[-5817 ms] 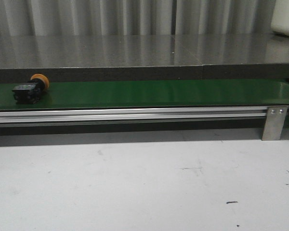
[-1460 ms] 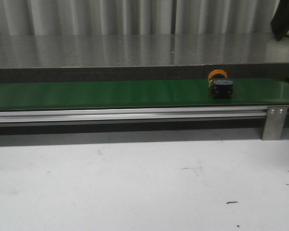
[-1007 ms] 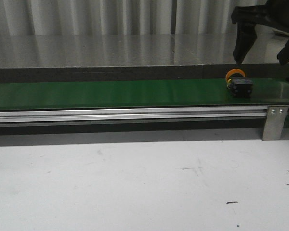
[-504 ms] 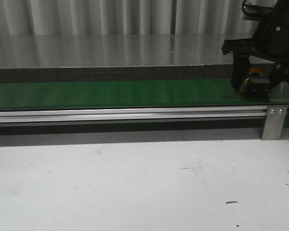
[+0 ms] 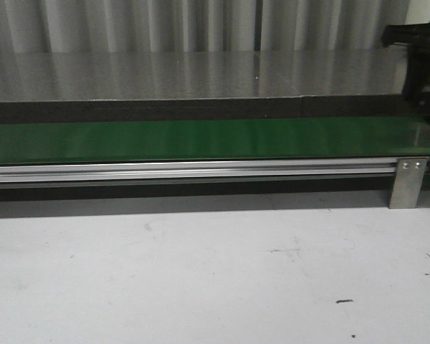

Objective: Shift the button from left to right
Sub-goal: 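Move the button into the green tray and open the right gripper, then lift the right gripper up and away from the green tray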

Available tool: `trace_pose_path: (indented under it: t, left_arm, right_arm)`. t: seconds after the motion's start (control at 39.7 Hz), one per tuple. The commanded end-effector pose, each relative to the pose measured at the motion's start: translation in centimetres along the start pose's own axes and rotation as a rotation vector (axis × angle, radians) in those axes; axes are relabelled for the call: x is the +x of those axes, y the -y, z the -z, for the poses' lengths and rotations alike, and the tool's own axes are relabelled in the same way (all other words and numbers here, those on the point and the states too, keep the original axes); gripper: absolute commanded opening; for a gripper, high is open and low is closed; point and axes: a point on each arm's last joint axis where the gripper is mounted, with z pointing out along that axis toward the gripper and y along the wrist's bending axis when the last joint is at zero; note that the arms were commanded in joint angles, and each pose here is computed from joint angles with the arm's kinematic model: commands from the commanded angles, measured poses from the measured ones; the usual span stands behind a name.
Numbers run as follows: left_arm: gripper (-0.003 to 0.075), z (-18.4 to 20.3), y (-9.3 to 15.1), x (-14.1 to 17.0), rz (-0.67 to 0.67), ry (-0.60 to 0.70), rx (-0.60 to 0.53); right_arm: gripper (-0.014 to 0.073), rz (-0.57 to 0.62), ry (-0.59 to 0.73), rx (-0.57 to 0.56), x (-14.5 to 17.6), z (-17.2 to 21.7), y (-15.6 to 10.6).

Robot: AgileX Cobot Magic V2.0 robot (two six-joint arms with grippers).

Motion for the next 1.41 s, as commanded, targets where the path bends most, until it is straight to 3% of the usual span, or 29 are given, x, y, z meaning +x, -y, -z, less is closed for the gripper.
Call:
trace_pose_path:
  t: [0.0,0.28,0.53,0.78,0.88,1.08,1.16,1.38]
  left_arm:
    - [-0.0021,0.2,-0.2,-1.5,0.019,0.094,-0.006]
    - [-0.0021,0.2,-0.2,-1.5,0.019,0.094,-0.006]
    - [-0.0021,0.2,-0.2,-1.5,0.019,0.094,-0.006]
    - [-0.0021,0.2,-0.2,-1.5,0.019,0.094,-0.006]
    - [-0.0021,0.2,-0.2,-1.5,0.019,0.094,-0.006]
    - [-0.0021,0.2,-0.2,-1.5,0.019,0.094,-0.006]
    - [-0.0021,0.2,-0.2,-1.5,0.019,0.094,-0.006]
    - [-0.0021,0.2,-0.2,-1.5,0.019,0.094,-0.006]
  right_arm:
    - [0.0163,-0.015,0.154,0.055,-2.3,4.0,2.7]
    - [0.0163,-0.026,0.098,0.265,-2.3,1.4,10.4]
    - [0.0192,-0.014,-0.022,0.299,-1.0,-2.7,12.3]
    - [0.0584,0.017,-0.047,0.334,-0.9,-2.4,12.5]
    - [0.0636,0.016,-0.025,0.335,-1.2,-1.3,12.3]
    - [0.0628,0.063,0.117,0.299,-2.5,3.6,9.2]
    - [0.0568,0.092,0.175,0.269,-2.8,5.8,7.2]
    - [0.0155,0.201,0.294,0.161,-2.4,10.5,1.0]
